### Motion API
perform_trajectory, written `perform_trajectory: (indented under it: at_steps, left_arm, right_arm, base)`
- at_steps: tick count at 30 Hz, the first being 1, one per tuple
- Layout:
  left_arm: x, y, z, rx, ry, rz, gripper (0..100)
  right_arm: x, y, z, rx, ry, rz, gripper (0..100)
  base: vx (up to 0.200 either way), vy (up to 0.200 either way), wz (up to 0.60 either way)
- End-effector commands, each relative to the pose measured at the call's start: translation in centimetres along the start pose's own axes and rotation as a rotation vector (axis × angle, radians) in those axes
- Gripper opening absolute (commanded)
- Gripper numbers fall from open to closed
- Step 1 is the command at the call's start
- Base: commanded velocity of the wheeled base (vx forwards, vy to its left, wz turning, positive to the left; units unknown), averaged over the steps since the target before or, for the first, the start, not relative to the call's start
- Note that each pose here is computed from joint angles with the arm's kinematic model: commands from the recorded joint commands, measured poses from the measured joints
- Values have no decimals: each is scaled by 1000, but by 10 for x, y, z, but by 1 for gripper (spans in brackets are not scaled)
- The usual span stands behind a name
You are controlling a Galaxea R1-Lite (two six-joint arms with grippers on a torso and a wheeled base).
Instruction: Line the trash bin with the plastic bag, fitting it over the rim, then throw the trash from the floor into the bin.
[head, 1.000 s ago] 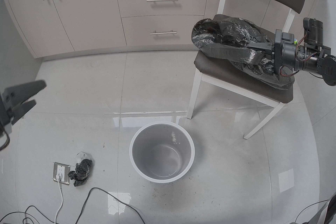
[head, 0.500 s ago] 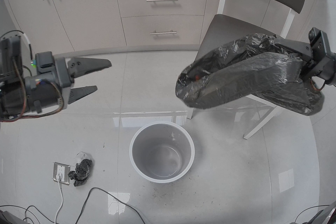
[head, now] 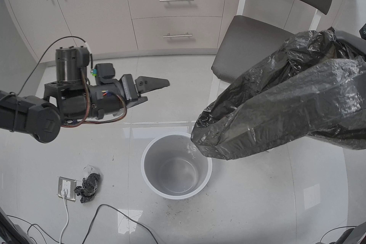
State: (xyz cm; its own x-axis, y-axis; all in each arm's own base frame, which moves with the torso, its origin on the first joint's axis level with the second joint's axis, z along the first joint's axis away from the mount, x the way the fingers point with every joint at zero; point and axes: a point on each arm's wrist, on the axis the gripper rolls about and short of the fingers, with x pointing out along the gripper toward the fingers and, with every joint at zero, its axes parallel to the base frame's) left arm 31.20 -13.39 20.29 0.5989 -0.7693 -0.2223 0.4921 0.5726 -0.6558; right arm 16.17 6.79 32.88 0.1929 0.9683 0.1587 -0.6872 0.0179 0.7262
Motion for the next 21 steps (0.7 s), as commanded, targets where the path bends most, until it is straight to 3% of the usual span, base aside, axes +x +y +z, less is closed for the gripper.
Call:
perform_trajectory:
  at_steps: [1, 4, 8, 21]
  left_arm:
    - [42, -4, -24, 8, 91, -33, 100]
    - [53, -15, -27, 14, 104, -69, 100]
    - [62, -27, -25, -68, 107, -106, 100]
    - [65, -25, -31, -95, 123, -92, 100]
  right_arm:
    - [16, -1, -6, 37, 68, 52, 0]
    - [27, -8, -4, 57, 97, 66, 0]
    - [37, -16, 1, 75, 113, 67, 0]
    - [42, -25, 7, 84, 107, 53, 0]
  base:
    - [0, 0, 0]
    - [0, 0, 0]
    - [0, 0, 0]
    - [0, 0, 0]
